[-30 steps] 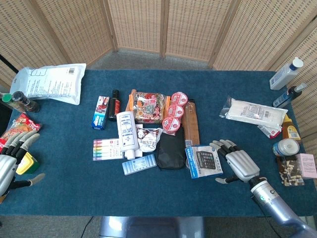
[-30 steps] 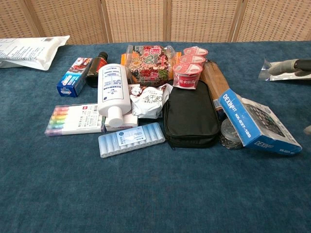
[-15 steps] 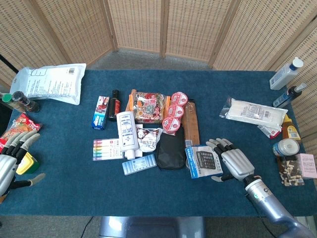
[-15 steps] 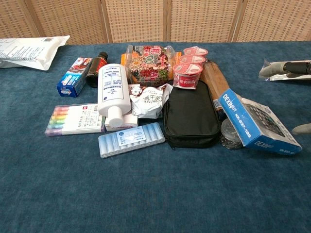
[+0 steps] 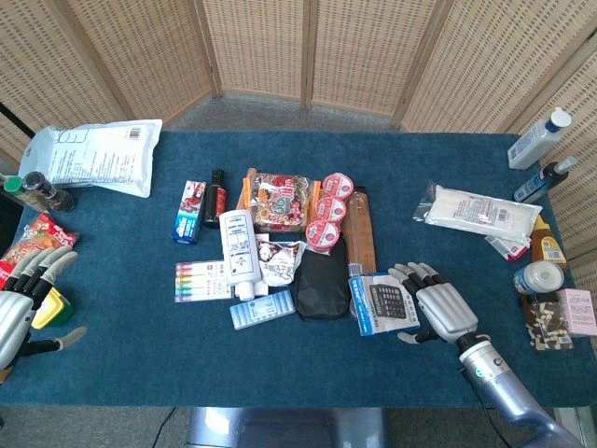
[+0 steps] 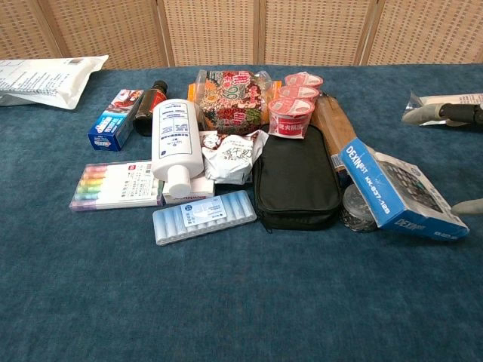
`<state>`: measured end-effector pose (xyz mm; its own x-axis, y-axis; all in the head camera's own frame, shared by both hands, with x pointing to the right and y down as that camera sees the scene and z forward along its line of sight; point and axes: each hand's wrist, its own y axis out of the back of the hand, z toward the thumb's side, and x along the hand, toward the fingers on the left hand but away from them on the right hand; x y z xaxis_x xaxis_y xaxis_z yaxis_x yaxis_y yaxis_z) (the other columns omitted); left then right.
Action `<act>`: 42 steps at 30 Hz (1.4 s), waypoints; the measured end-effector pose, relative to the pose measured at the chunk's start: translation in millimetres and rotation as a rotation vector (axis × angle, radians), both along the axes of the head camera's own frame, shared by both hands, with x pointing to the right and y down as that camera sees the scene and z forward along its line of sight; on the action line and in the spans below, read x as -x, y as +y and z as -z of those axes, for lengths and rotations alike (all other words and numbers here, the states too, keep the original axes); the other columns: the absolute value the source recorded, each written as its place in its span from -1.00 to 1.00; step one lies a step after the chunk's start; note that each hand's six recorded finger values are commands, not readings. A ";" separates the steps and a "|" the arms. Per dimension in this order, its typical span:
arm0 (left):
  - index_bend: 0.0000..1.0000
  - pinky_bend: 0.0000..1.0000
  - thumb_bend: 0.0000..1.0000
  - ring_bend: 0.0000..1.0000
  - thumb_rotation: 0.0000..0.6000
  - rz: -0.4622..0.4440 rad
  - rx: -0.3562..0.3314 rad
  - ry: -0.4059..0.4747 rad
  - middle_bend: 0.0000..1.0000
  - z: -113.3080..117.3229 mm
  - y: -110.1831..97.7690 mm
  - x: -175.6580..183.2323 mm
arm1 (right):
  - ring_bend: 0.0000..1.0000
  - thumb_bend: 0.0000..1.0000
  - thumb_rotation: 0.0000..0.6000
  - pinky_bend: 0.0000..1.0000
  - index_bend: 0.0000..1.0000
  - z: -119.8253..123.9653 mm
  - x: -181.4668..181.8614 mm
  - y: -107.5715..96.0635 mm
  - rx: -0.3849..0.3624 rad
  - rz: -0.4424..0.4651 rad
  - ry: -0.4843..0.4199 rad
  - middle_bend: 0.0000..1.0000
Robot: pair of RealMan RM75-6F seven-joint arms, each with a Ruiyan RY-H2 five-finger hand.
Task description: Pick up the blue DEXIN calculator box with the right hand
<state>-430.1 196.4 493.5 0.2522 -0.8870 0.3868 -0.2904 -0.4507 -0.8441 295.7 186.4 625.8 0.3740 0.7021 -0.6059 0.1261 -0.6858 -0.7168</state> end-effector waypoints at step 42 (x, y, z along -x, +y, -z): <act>-1.00 -1.00 -0.64 -0.97 1.00 0.031 -0.018 -0.001 -0.89 5.2 3.9 10.1 | -1.00 -1.00 0.81 -1.00 -1.00 -42.2 25.5 1.5 0.084 0.076 0.026 -1.00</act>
<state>-440.2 200.3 488.3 0.2242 -0.9013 0.3707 -0.3028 -0.4260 -0.8526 270.1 187.9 668.0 0.4077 0.6182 -0.6720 0.0530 -0.7507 -0.6585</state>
